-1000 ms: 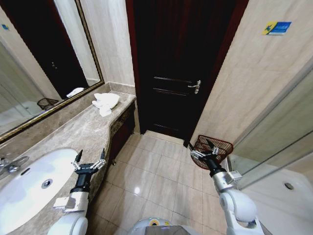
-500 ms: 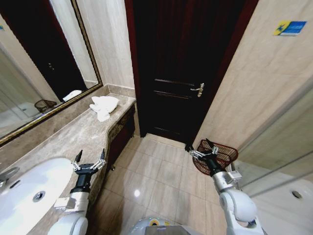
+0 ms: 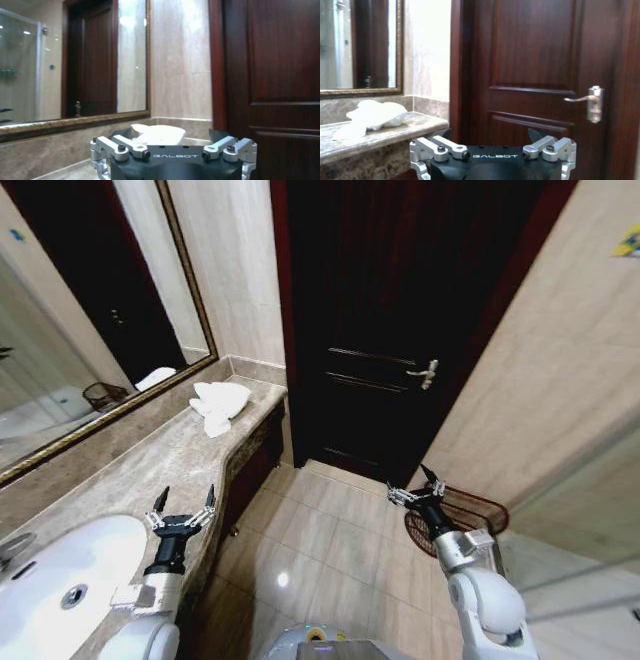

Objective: Discard the used towel into the hamper.

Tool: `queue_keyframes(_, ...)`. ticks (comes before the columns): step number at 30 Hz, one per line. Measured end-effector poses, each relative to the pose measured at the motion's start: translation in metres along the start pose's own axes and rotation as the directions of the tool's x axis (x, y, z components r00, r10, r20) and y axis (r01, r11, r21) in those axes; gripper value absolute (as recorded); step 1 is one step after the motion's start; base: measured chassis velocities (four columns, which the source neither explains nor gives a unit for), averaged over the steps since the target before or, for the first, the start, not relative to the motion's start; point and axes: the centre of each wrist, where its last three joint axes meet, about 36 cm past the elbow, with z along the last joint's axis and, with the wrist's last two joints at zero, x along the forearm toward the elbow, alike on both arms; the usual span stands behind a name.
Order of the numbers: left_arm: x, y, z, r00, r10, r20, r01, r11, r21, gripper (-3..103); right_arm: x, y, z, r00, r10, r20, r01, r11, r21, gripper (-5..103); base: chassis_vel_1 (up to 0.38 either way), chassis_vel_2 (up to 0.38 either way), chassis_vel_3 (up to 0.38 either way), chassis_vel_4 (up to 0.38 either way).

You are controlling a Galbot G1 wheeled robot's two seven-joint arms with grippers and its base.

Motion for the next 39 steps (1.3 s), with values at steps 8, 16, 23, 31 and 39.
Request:
queue_keyframes(8, 0.0, -0.0008, 0.0003, 1.0, -0.004, 0.006, 0.004, 1.0, 0.009, 100, 0.0005, 0.0005, 0.0006, 1.0, -0.001, -0.001, 0.001, 1.0, -0.002, 100, -0.096, 0.191, 0.203, -0.082)
queue_keyframes(16, 0.0004, -0.0008, -0.0014, 1.0, -0.006, -0.001, 0.006, 1.0, 0.01, 100, 0.0004, 0.0019, 0.0018, 1.0, -0.007, -0.005, 0.007, 1.0, -0.002, 100, -0.12, 0.144, 0.117, -0.142)
queue_keyframes(23, 0.0, -0.0005, -0.0007, 1.0, 0.002, 0.005, -0.002, 1.0, 0.007, 100, 0.0006, 0.002, 0.0031, 1.0, -0.007, -0.01, 0.007, 1.0, 0.001, 100, -0.115, 0.146, 0.142, -0.115)
queue_keyframes(31, 0.0, -0.0001, -0.0007, 1.0, -0.021, -0.006, 0.021, 1.0, 0.01, 100, 0.0, 0.0019, 0.0038, 1.0, -0.008, -0.011, 0.008, 1.0, 0.001, 100, -0.114, 0.143, 0.145, -0.119)
queue_keyframes(39, -0.0019, -0.0002, -0.0016, 0.999, -0.036, -0.009, 0.036, 0.999, 0.008, 100, -0.0016, 0.0027, 0.0035, 1.0, -0.01, -0.011, 0.01, 1.0, 0.0, 100, -0.115, 0.125, 0.115, -0.125)
